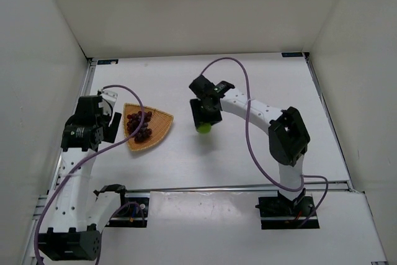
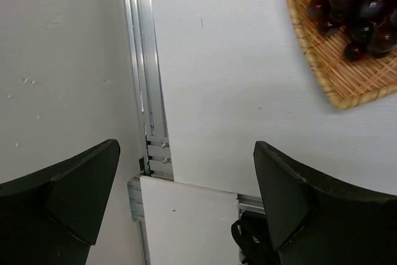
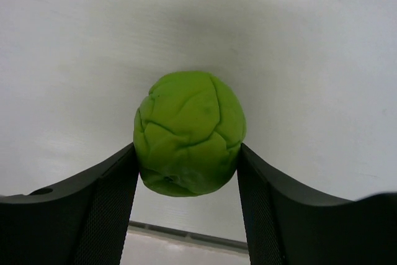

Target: Place and organize the fake fruits in the fruit bowl

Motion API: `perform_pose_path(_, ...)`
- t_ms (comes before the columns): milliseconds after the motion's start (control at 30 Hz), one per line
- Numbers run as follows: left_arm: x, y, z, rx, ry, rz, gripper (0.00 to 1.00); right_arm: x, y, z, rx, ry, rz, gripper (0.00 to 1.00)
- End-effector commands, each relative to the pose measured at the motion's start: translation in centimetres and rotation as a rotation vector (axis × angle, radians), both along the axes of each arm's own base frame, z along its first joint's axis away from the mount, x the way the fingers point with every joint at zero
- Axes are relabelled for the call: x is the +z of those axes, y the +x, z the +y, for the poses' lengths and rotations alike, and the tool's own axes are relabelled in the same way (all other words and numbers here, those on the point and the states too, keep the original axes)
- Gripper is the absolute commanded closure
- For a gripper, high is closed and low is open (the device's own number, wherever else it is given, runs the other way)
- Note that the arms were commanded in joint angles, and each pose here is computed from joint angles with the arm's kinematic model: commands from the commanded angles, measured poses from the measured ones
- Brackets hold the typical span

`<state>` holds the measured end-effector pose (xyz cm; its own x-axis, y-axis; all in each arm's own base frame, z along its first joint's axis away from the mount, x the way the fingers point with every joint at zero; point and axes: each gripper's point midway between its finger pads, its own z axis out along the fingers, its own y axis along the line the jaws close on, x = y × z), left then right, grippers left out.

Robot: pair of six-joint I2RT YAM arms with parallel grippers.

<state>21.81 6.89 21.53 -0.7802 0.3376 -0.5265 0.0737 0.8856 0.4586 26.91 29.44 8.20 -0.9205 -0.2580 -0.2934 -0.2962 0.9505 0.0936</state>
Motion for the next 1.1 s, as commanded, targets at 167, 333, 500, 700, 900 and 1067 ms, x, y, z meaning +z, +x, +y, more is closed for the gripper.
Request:
perform_pose_path(167, 0.3, -2.2, 2.3, 0.094, 0.064, -0.071, 0.00, 9.7, 3.0, 16.1, 0.279, 0.411, -0.153, 0.91)
perform_pose_path(333, 2.2, -3.2, 3.5, 0.197, 0.063, -0.183, 0.00, 8.0, 4.4, 21.1, 0.254, 0.542, -0.094, 0.91)
perform_pose_path(500, 2.6, -3.5, 3.3, 0.193, 0.048, -0.224, 0.00, 4.5, 3.9, 22.6, 0.219, 0.572, 0.007, 0.84)
perform_pose_path(700, 2.4, -3.5, 3.6, 0.216, 0.031, -0.209, 0.00, 4.1, 3.6, 23.4, 0.222, 0.600, 0.042, 0.08)
perform_pose_path(900, 3.4, -3.1, 3.6, 0.216, 0.031, -0.224, 0.00, 10.5, 4.7, 21.0, 0.183, 0.632, -0.076, 0.00)
perform_pose_path(1067, 2.1, -3.2, 4.3, 0.284, 0.031, -0.233, 0.00, 16.6, 5.5, 13.4, 0.088, 0.560, -0.209, 0.00)
